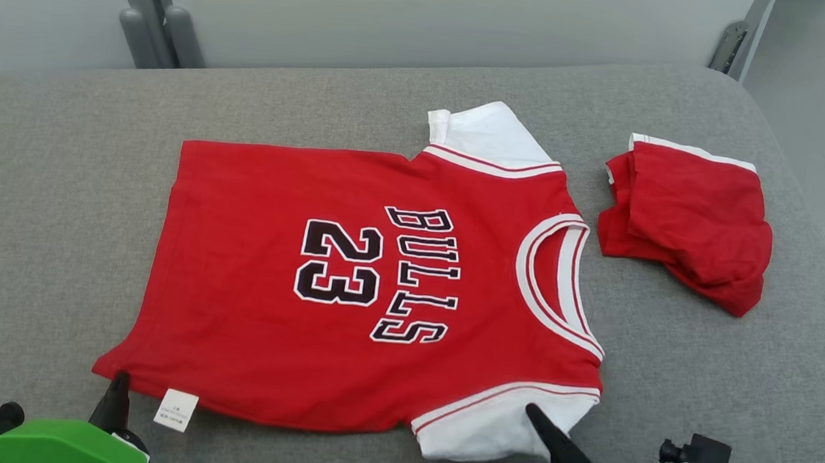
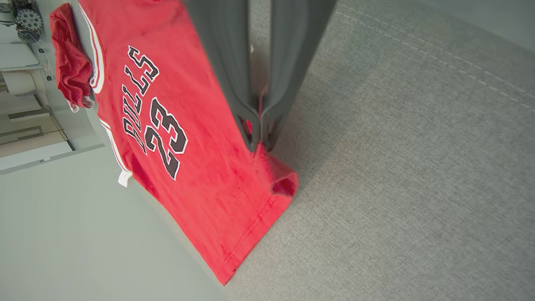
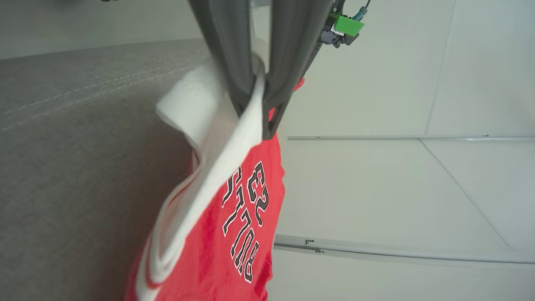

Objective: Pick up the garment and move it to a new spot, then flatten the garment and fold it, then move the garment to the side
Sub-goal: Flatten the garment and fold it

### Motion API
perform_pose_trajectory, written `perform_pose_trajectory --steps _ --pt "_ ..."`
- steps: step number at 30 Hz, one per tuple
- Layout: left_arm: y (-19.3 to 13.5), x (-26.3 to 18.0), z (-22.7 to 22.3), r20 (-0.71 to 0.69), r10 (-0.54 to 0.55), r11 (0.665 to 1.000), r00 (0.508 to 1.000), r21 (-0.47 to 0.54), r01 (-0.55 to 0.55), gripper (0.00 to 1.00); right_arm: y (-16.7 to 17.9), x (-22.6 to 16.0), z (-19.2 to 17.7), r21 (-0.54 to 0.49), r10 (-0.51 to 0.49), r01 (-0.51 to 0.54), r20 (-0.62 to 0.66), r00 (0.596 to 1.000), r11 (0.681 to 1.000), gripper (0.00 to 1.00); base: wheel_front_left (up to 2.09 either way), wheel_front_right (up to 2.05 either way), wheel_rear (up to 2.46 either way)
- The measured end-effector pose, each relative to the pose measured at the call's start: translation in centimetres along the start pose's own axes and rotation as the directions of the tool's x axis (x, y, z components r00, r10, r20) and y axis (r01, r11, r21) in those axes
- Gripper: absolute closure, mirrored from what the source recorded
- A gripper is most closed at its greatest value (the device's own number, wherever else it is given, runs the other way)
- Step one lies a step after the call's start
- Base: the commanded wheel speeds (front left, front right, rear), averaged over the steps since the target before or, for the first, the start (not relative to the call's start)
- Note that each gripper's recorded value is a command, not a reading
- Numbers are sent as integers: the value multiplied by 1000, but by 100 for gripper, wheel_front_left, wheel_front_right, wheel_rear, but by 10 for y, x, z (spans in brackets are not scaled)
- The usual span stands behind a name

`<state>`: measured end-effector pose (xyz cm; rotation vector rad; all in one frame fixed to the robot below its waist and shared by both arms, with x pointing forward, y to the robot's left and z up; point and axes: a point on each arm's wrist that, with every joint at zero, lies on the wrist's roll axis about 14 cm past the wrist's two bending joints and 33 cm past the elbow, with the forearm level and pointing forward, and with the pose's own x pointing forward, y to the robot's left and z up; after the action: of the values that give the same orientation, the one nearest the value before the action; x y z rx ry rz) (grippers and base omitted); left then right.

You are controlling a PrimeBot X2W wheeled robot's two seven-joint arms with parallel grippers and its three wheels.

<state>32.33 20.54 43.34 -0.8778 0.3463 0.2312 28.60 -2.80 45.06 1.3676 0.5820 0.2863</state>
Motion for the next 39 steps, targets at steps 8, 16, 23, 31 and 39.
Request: perform_pose_trajectory --steps 8,16,23,31,39 --pt "4 6 6 -30 14 998 999 69 -11 100 20 10 33 83 29 -36 74 997 996 100 0 0 0" --pt "-8 29 14 -81 -6 991 997 134 17 100 9 27 52 116 -58 47 92 994 992 100 0 0 0" --pt "-23 53 20 -104 -29 984 994 173 47 100 15 52 59 112 -43 35 67 997 993 100 0 0 0" --pt "-30 75 11 -152 -29 979 988 197 59 100 7 66 73 115 -75 65 79 994 991 100 0 0 0" --pt "-30 92 2 -192 -10 977 981 206 51 99 -6 77 85 108 -113 103 95 989 989 96 0 0 0"
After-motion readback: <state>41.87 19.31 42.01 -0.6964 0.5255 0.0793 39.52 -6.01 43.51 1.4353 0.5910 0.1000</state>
